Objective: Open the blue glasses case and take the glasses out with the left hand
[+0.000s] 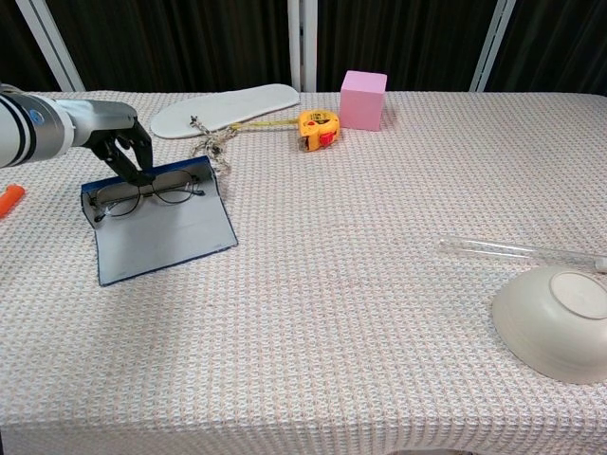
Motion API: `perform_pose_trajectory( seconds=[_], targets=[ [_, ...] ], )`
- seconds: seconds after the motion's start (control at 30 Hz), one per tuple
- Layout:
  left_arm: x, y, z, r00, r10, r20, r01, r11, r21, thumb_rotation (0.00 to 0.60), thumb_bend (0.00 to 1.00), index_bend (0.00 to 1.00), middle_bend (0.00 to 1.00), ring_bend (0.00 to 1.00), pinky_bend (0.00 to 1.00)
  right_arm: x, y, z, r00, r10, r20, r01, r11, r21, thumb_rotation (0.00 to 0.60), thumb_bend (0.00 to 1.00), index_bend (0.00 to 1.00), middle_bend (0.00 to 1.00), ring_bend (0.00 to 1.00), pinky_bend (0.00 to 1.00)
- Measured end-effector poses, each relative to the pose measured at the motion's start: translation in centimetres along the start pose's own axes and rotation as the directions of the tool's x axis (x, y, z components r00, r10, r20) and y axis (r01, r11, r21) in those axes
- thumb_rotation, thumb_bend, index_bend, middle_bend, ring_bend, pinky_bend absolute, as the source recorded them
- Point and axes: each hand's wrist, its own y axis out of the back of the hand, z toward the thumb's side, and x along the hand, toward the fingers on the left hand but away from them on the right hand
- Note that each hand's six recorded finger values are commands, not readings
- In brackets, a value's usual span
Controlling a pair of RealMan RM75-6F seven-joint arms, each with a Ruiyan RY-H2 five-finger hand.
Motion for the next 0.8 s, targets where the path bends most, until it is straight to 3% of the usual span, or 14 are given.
perform_pose_trajectory(
  seconds=[0.17,0.47,0.8],
  targets=[
    [-0.2,0.3,0.2,0.999,0.03,0.019,-0.03,0.999,0.016,0.569,0.42,0.54,0.27,0.11,0.23,0.0,0.0,0.0,1.0,0.001,0.0,-0.001,1.0,0.0,0.6,0.35,0.0,0.0,0.0,0.0],
    [-1.0,0.8,0.8,0.988,0.129,0.081,-0.135,0.988,0.074,0.597,0.42,0.54,0.28,0.11,0.23,0.0,-0.1,0.0,1.0,0.004,-0.001,-0.004,1.0,0.002,0.6,0.35,0.0,0.0,0.0,0.0],
    [-1.9,0.8,1.3,0.944,0.286,0.164,-0.307,0.943,0.127,0.6,0.42,0.54,0.28,0.11,0.23,0.0,-0.2,0.1,1.0,0.009,0.0,-0.009,1.0,0.004,0.6,0.35,0.0,0.0,0.0,0.0]
  ],
)
